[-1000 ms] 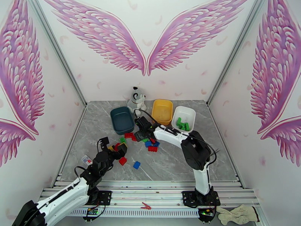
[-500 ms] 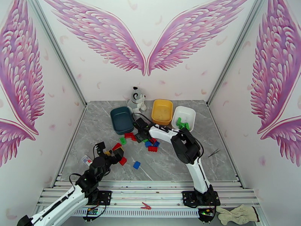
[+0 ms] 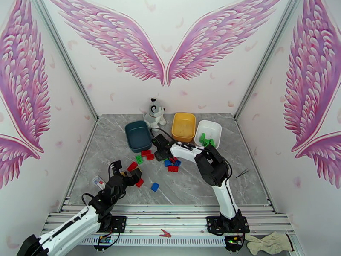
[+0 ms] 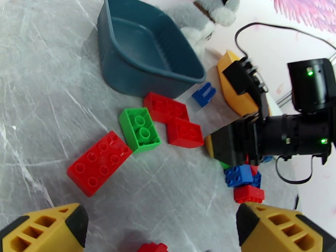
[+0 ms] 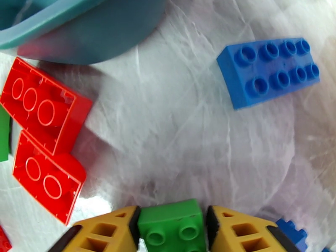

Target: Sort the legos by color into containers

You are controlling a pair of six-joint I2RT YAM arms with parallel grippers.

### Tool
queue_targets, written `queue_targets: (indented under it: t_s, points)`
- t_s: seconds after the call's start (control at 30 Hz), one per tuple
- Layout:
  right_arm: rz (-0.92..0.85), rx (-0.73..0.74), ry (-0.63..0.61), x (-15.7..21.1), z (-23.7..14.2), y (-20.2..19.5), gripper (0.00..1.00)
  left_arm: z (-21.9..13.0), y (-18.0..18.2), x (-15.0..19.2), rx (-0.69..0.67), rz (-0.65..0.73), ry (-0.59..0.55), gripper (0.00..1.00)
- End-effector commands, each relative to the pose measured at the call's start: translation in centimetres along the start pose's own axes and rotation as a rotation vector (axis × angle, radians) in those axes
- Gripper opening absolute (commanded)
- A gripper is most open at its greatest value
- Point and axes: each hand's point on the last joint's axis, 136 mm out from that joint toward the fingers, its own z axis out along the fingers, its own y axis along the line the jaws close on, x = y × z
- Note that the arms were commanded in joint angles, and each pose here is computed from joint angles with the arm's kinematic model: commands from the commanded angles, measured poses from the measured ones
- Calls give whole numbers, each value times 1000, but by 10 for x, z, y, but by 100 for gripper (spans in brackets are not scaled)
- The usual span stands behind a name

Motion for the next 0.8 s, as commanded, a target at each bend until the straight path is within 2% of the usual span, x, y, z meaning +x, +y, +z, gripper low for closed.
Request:
queue_targets:
  t_s: [0.0, 0.2, 0.4, 0.6, 0.77]
  points:
    - [72, -35, -75, -20, -22, 2, 42, 10, -37, -26, 87, 16, -41, 99]
    - [152, -82, -160, -43, -47, 4, 40, 48, -75, -24, 163, 49, 13, 99]
    - [268, -98, -214, -53, -76, -23, 39, 74, -103, -25, 220, 34, 11, 99]
    - [419, -59, -258, -41, -105, -82, 39, 95, -153, -23, 311, 88, 46, 99]
    - [589, 32, -324, -19, -141, -150, 40, 118, -208, -6, 387, 163, 110, 99]
